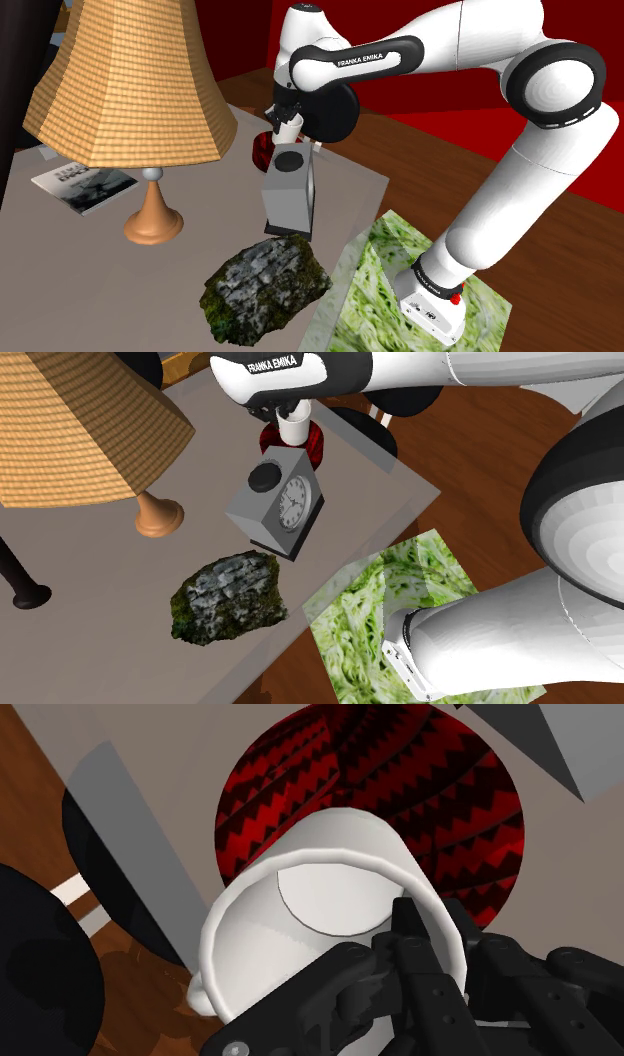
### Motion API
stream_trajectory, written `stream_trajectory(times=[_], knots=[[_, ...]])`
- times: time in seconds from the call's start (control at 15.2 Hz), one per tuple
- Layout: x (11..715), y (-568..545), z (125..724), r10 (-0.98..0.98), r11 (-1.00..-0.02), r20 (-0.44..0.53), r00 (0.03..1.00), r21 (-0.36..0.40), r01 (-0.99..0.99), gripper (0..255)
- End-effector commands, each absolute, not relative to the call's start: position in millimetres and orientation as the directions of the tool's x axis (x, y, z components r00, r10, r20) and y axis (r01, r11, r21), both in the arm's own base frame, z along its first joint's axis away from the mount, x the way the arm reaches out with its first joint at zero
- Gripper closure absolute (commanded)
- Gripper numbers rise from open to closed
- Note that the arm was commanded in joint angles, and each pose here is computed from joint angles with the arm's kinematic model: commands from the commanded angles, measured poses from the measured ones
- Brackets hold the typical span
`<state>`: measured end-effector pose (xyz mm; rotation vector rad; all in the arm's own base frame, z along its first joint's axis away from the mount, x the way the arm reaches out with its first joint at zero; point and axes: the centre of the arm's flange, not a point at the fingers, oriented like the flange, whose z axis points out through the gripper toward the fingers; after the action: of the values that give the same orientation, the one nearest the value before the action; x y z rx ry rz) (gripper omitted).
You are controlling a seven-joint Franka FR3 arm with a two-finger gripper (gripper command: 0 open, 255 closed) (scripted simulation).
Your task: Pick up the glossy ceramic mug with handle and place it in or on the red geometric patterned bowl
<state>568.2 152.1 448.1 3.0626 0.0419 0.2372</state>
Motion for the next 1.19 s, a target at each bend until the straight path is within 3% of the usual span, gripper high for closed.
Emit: stream_trajectory(times=[0.0,0.33,0.59,1.12], knots=[[568.3,152.1,448.3,0.033,-0.997,0.153,0.988,0.071,0.022,0],[568.3,152.1,448.3,0.033,-0.997,0.153,0.988,0.071,0.022,0],[560.5,155.4,497.5,0.033,-0.997,0.153,0.988,0.071,0.022,0],[560.5,155.4,497.5,0.033,-0.997,0.153,0.988,0.071,0.022,0]])
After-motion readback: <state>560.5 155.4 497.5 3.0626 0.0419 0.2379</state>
